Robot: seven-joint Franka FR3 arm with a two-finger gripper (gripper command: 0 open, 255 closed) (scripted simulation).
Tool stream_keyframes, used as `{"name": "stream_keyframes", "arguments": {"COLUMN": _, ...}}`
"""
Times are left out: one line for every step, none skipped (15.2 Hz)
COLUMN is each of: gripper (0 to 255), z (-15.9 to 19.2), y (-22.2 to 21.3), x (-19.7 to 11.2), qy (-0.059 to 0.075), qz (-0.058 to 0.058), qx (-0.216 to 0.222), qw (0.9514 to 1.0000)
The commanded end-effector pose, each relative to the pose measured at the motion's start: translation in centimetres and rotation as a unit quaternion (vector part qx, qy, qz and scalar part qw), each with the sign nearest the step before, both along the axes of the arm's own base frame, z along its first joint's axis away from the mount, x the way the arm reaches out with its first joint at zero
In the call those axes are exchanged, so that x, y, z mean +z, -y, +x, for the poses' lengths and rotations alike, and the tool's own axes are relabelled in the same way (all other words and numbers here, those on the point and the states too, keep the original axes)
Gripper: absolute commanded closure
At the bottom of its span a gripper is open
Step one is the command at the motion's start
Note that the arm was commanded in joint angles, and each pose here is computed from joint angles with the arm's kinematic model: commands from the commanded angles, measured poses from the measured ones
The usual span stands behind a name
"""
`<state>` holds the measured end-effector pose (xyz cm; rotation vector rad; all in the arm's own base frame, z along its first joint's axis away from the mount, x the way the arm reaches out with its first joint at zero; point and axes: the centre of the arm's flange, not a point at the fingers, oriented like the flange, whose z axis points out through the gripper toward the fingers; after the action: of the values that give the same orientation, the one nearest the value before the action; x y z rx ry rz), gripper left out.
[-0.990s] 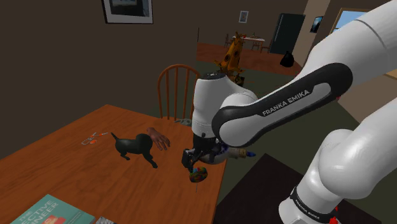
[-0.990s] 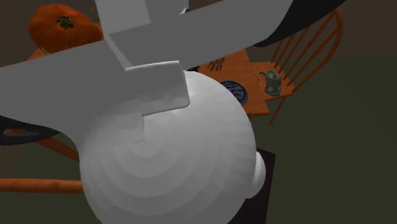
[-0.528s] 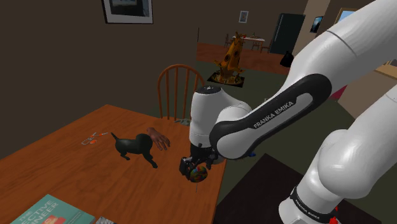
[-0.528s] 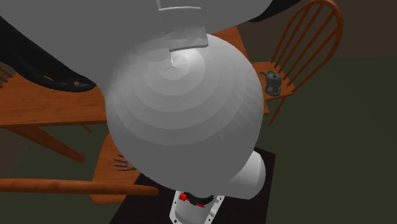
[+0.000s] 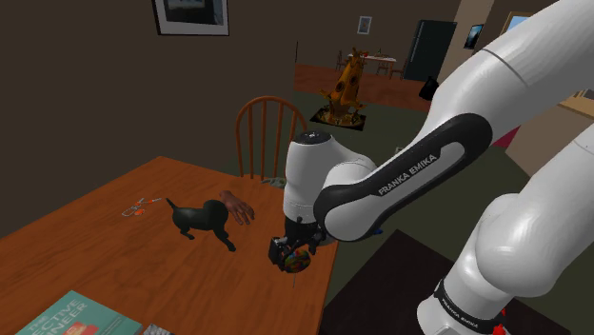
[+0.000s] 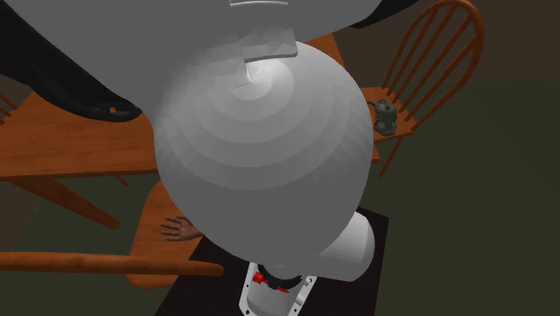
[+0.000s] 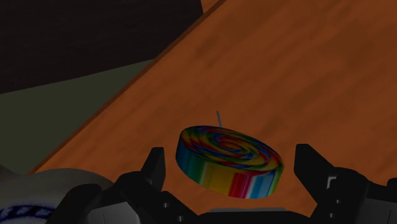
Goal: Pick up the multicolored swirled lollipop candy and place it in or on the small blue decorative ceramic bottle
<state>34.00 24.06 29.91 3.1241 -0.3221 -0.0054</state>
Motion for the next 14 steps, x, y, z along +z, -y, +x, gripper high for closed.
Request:
{"name": "stream_keyframes", "arguments": {"gripper": 255, "z": 0.0, "y": 0.0, "x": 0.0, "qy": 0.0, "qz": 0.0, "qx": 0.0, "qw": 1.0}}
{"name": "stream_keyframes", "arguments": {"gripper": 255, "z": 0.0, "y": 0.0, "x": 0.0, "qy": 0.0, "qz": 0.0, "qx": 0.0, "qw": 1.0}}
{"name": "stream_keyframes", "arguments": {"gripper": 255, "z": 0.0, "y": 0.0, "x": 0.0, "qy": 0.0, "qz": 0.0, "qx": 0.0, "qw": 1.0}}
{"name": "stream_keyframes", "arguments": {"gripper": 255, "z": 0.0, "y": 0.0, "x": 0.0, "qy": 0.0, "qz": 0.0, "qx": 0.0, "qw": 1.0}}
{"name": "stream_keyframes", "arguments": {"gripper": 255, "z": 0.0, "y": 0.0, "x": 0.0, "qy": 0.0, "qz": 0.0, "qx": 0.0, "qw": 1.0}}
{"name": "stream_keyframes", "arguments": {"gripper": 255, "z": 0.0, "y": 0.0, "x": 0.0, "qy": 0.0, "qz": 0.0, "qx": 0.0, "qw": 1.0}}
{"name": "stream_keyframes", "arguments": {"gripper": 255, "z": 0.0, "y": 0.0, "x": 0.0, "qy": 0.0, "qz": 0.0, "qx": 0.0, "qw": 1.0}}
{"name": "stream_keyframes", "arguments": {"gripper": 255, "z": 0.0, "y": 0.0, "x": 0.0, "qy": 0.0, "qz": 0.0, "qx": 0.0, "qw": 1.0}}
{"name": "stream_keyframes", "arguments": {"gripper": 255, "z": 0.0, "y": 0.0, "x": 0.0, "qy": 0.0, "qz": 0.0, "qx": 0.0, "qw": 1.0}}
{"name": "stream_keyframes", "arguments": {"gripper": 255, "z": 0.0, "y": 0.0, "x": 0.0, "qy": 0.0, "qz": 0.0, "qx": 0.0, "qw": 1.0}}
{"name": "stream_keyframes", "arguments": {"gripper": 255, "z": 0.0, "y": 0.0, "x": 0.5, "qy": 0.0, "qz": 0.0, "qx": 0.0, "qw": 1.0}}
{"name": "stream_keyframes", "arguments": {"gripper": 255, "z": 0.0, "y": 0.0, "x": 1.1, "qy": 0.0, "qz": 0.0, "qx": 0.0, "qw": 1.0}}
{"name": "stream_keyframes", "arguments": {"gripper": 255, "z": 0.0, "y": 0.0, "x": 1.6, "qy": 0.0, "qz": 0.0, "qx": 0.0, "qw": 1.0}}
{"name": "stream_keyframes", "arguments": {"gripper": 255, "z": 0.0, "y": 0.0, "x": 2.1, "qy": 0.0, "qz": 0.0, "qx": 0.0, "qw": 1.0}}
